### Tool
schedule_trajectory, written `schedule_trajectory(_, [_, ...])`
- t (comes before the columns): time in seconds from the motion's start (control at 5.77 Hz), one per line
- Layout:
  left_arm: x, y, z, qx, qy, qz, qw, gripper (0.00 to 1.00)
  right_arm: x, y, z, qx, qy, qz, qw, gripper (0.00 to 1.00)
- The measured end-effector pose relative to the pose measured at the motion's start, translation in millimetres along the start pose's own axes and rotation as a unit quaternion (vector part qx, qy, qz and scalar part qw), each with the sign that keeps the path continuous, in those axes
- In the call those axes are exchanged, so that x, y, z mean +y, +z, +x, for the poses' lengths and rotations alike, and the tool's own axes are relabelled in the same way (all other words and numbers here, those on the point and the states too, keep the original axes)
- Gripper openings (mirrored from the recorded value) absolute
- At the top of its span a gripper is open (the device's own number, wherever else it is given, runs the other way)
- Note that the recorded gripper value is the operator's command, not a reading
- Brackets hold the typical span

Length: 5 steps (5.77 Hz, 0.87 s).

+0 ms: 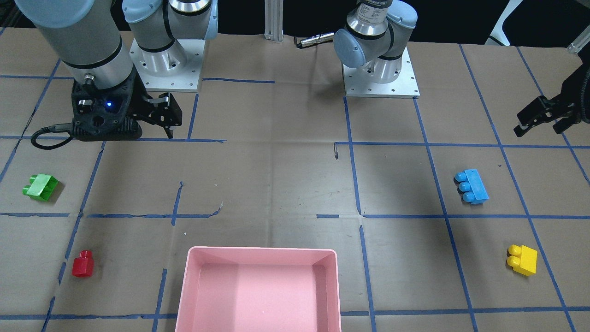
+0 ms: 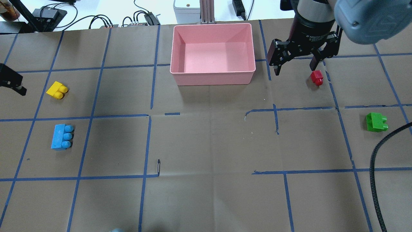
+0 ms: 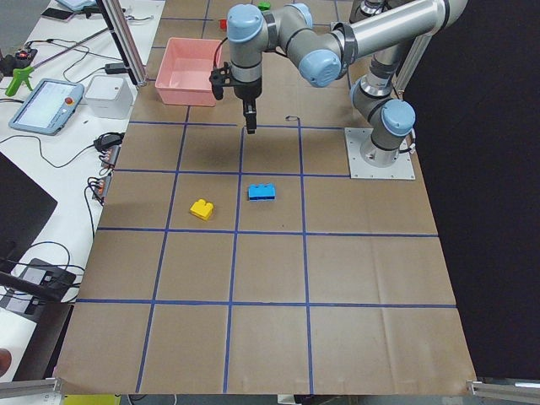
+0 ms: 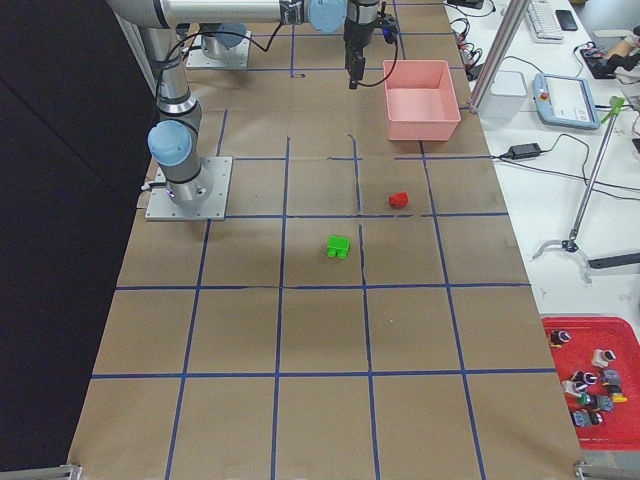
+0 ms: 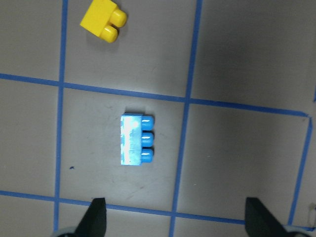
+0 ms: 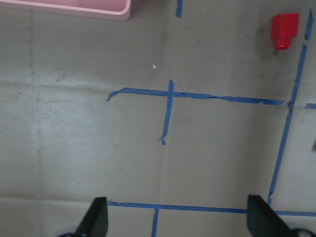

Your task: Put all blocks into box

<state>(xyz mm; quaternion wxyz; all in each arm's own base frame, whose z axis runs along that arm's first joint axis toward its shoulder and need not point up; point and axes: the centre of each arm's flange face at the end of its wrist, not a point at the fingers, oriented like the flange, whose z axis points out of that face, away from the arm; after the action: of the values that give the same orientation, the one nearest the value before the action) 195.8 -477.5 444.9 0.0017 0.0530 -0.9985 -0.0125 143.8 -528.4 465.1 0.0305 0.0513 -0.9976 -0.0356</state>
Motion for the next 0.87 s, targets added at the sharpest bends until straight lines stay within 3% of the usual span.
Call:
schedule_trajectory(0.17, [9.9, 20.1, -21.7, 0.007, -0.002, -0.008, 0.9999, 0.99, -2.3, 6.1, 27.3, 0.02, -0.008, -0.007, 0.9997, 0.95])
schedule_trajectory(0.52, [16.4, 84.7, -26.8, 0.01, -0.023, -0.009, 0.9996, 0.99, -1.5, 20.9, 128.3, 0.018, -0.026, -0.022, 0.9993, 0.98])
schedule_trajectory(0.69, [14.4, 114.8, -26.1, 0.01, -0.042, -0.008, 0.999, 0.99, 4.1, 37.9, 183.8, 0.013, -0.019, -0.017, 0.9996, 0.99])
schedule_trajectory(0.87, [4.3, 140.9, -21.5, 0.009, -0.051, -0.007, 0.9986, 0.99, 12.1, 73.8, 226.4, 0.02, 0.005, 0.005, 0.9998, 0.99])
